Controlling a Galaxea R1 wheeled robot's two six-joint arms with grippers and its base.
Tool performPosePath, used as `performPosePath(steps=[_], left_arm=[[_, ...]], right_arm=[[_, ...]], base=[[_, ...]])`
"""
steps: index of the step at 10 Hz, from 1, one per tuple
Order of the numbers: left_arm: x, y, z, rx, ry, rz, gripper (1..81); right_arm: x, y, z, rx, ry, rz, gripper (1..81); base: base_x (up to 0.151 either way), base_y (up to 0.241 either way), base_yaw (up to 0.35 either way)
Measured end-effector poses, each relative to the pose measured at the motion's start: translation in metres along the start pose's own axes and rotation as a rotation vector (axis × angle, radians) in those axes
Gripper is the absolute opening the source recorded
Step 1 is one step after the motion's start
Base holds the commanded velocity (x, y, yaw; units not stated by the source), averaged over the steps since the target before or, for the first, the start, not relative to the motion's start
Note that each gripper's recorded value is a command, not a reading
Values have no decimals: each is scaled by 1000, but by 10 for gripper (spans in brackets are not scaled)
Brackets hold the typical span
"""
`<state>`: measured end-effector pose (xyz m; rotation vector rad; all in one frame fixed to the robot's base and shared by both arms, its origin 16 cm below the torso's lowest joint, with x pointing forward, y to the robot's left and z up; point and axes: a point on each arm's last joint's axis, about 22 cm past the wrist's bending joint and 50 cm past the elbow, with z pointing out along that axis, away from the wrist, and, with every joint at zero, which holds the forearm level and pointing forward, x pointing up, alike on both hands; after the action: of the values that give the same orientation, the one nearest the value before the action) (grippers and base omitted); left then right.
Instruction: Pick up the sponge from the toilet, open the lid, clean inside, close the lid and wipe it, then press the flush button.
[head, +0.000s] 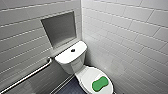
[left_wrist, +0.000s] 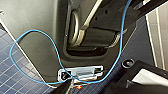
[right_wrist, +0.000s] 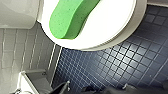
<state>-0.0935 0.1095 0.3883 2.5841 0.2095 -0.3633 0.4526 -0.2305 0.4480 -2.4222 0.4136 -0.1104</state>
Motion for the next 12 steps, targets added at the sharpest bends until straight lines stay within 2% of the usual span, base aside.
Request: performPosePath(steps=[4,7,9,12], left_arm=[[-8,-8,15,5,-60,-37,811],[13,-14,34,4,-46,-28,811],[34,-21,50,2,-22,-15,811],[36,-29,66,2,-43,-28,811]], right_arm=[[27,11,52,4,-14,61,811],[86,2,56,21,50,59,811],[104,-12,75,46,69,65,811],[116,-24,126,65,40,86,811]], base=[[0,0,0],[0,0,0],[0,0,0],[0,0,0]])
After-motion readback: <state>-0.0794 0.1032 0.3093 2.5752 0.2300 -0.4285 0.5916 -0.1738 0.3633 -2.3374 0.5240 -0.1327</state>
